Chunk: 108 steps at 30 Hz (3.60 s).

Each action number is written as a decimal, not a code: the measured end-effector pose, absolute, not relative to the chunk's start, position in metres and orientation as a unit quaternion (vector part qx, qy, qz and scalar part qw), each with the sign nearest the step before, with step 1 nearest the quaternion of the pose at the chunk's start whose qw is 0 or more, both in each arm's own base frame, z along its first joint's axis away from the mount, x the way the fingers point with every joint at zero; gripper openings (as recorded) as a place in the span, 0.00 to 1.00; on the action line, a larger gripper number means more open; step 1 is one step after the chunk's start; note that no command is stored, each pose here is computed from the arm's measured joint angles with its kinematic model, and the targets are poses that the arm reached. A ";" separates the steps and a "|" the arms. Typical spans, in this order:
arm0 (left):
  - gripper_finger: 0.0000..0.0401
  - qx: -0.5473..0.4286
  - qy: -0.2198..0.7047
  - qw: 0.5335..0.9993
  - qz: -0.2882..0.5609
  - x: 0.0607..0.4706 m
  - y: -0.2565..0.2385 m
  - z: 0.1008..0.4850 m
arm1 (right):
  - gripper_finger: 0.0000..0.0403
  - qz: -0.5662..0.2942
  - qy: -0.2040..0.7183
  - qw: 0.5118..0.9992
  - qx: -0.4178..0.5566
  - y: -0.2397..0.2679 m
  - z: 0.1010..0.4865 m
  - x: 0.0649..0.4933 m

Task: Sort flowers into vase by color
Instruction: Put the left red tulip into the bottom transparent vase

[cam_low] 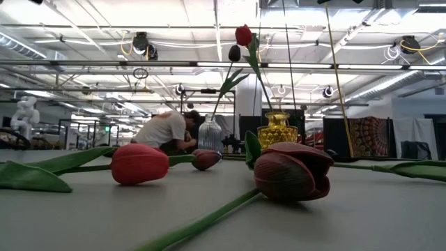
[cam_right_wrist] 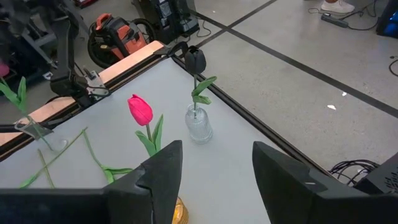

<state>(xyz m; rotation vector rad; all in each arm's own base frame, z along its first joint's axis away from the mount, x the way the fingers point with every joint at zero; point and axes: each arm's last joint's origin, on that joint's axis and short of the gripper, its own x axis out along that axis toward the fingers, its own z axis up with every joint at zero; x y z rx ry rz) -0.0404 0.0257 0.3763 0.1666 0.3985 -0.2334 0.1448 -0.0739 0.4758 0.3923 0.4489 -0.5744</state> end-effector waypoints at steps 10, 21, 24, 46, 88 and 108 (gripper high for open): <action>0.38 0.102 0.212 0.965 -0.118 -0.008 0.010 0.425 | 0.46 -0.279 0.218 0.916 0.191 -0.074 0.476 0.145; 0.38 0.149 0.288 0.938 -0.124 0.047 -0.016 0.428 | 0.46 -0.279 0.218 0.916 0.191 -0.074 0.476 0.145; 0.38 0.131 0.295 0.939 -0.118 0.062 -0.022 0.429 | 0.46 -0.279 0.218 0.916 0.191 -0.074 0.476 0.145; 0.38 0.019 0.403 0.914 0.034 0.166 -0.045 0.403 | 0.46 -0.279 0.218 0.916 0.191 -0.074 0.476 0.145; 0.38 -0.061 0.541 0.839 0.015 0.279 0.042 0.298 | 0.46 -0.279 0.218 0.915 0.191 -0.074 0.476 0.145; 0.38 -0.146 0.530 0.835 0.019 0.281 0.005 0.230 | 0.46 -0.279 0.218 0.915 0.191 -0.074 0.476 0.145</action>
